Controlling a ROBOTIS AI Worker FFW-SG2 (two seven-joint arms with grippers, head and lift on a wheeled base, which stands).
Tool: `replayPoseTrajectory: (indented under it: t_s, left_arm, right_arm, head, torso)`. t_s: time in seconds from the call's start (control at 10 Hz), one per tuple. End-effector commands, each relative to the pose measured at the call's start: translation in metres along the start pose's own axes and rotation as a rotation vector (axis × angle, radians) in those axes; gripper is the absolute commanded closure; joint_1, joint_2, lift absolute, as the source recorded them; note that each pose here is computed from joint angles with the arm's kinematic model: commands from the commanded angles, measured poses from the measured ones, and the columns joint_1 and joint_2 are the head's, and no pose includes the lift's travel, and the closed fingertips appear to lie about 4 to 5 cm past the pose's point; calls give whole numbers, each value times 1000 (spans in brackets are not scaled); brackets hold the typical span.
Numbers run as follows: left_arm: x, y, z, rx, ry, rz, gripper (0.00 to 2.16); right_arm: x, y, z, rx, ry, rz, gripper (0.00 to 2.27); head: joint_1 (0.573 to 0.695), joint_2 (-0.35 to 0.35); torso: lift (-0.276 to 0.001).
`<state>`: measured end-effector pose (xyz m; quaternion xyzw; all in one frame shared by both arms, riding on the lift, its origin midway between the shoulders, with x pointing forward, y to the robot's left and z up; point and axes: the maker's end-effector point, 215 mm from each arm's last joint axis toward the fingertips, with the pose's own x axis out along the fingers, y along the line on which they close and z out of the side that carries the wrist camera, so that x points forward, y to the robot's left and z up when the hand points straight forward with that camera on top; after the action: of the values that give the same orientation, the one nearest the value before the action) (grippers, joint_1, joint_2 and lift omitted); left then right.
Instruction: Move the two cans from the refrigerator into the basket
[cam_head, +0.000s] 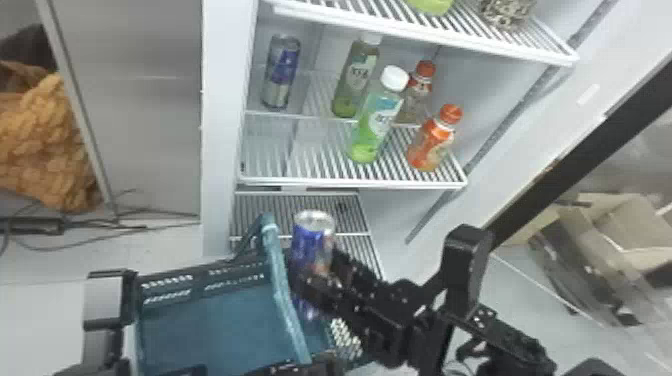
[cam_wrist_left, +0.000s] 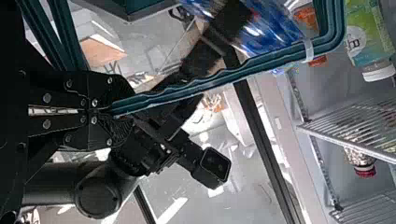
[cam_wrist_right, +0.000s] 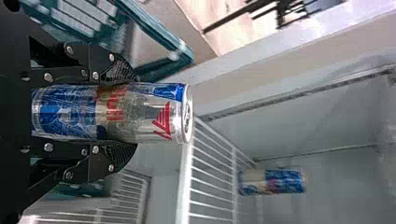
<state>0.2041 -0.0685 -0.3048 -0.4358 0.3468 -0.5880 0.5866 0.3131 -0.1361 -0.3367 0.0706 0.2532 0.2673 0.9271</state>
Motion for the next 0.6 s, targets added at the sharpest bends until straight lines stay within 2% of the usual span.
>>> replayPoseTrajectory:
  t_s: [0.0, 0.4, 0.5]
  left_arm:
    - [0, 0, 0, 0, 0, 0, 1219]
    - [0, 1, 0, 1, 1, 2, 1219]
    - [0, 0, 0, 0, 0, 0, 1219]
  right_arm:
    - [-7, 7, -26, 30, 109, 3, 1059]
    - [-6, 5, -60, 84, 219, -4, 1058]
    - [-5, 4, -62, 86, 221, -5, 898]
  head:
    - [695, -350]
    - [695, -350]
    - [695, -350]
  torso:
    - [-276]
    - [-276]
    - [-276]
